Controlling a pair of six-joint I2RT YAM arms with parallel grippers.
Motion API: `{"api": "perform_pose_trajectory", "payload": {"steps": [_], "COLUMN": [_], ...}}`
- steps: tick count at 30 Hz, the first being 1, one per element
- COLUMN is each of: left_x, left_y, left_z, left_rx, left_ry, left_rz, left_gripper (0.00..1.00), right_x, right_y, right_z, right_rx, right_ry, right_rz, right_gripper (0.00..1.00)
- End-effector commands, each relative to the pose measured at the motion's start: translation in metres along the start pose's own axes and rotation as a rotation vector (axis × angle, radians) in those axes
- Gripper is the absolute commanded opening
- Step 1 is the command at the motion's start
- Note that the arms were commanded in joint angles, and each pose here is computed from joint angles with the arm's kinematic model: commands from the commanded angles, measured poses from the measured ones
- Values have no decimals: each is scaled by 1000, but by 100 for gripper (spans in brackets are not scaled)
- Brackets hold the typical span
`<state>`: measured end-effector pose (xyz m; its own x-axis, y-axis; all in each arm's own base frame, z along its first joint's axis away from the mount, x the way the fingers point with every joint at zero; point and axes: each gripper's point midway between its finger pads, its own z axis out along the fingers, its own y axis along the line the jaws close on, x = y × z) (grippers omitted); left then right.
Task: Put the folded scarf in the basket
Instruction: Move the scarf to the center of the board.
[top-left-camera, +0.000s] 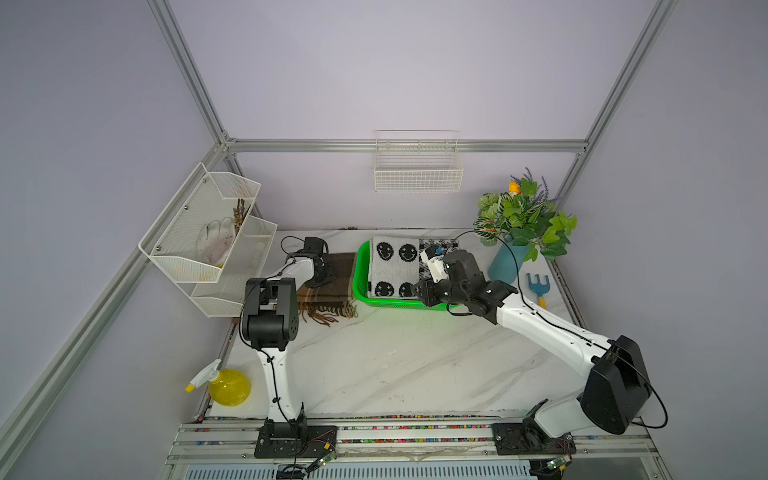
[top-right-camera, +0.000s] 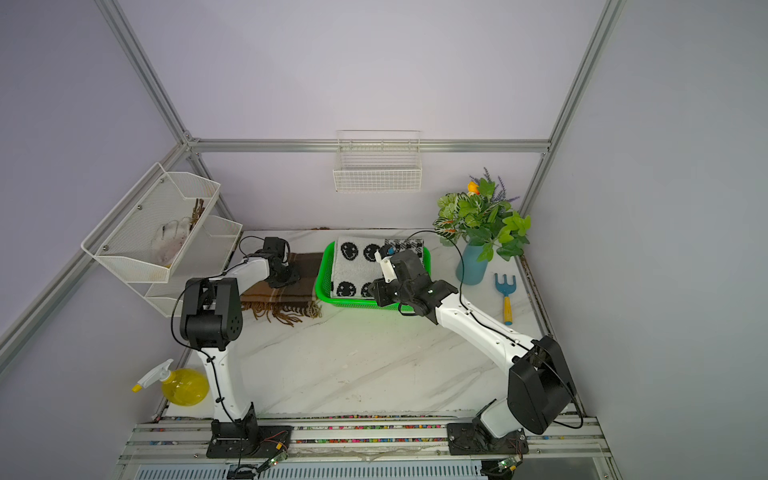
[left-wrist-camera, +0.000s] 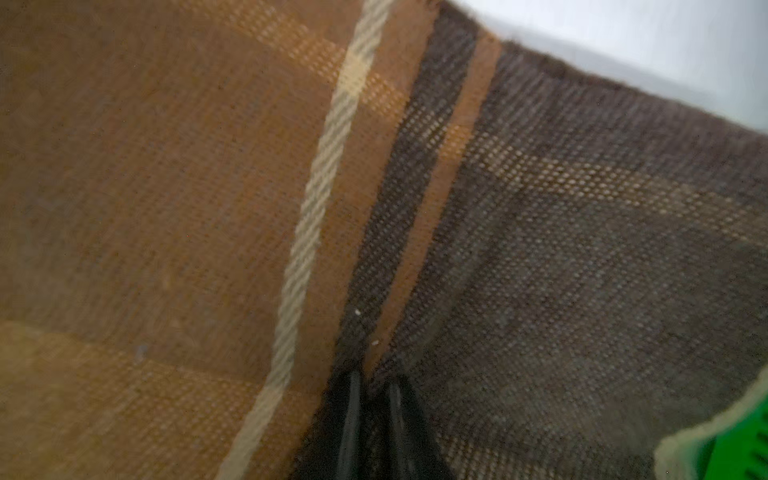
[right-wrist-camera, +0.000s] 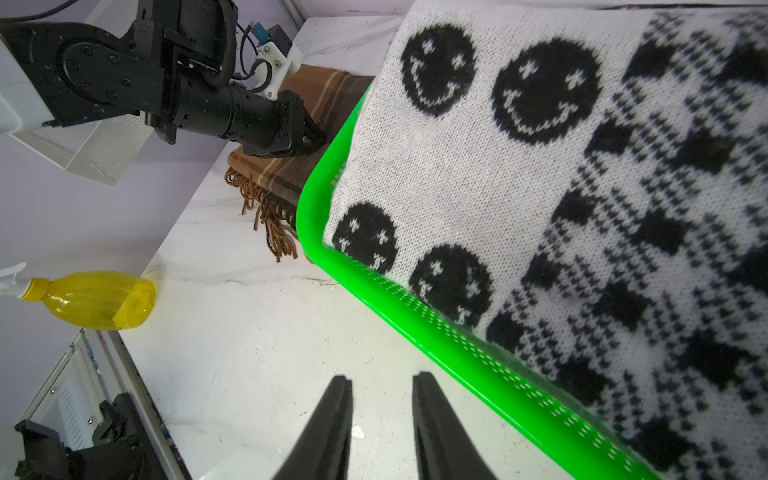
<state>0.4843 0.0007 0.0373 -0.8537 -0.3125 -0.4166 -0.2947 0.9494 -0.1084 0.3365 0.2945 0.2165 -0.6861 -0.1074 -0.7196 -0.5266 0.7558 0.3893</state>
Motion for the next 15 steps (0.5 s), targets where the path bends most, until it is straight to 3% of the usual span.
{"api": "perform_pose_trajectory", "payload": {"steps": [1, 9, 15], "left_x": [46, 121, 150], "left_y": [16, 9, 7], "left_z": [-10, -25, -48], "left_rx": [-49, 59, 39], "left_ry": [130, 190, 158], "left_rz": [21, -12, 27], "left_gripper": [18, 20, 19], "right_x": [8, 61, 92], "right_y": [20, 29, 39], "right_z": [4, 24, 49], "right_rx": [-69, -117, -163], "right_ry": [11, 85, 154], "right_rz": [-5, 21, 60], "right_gripper": [31, 35, 47]}}
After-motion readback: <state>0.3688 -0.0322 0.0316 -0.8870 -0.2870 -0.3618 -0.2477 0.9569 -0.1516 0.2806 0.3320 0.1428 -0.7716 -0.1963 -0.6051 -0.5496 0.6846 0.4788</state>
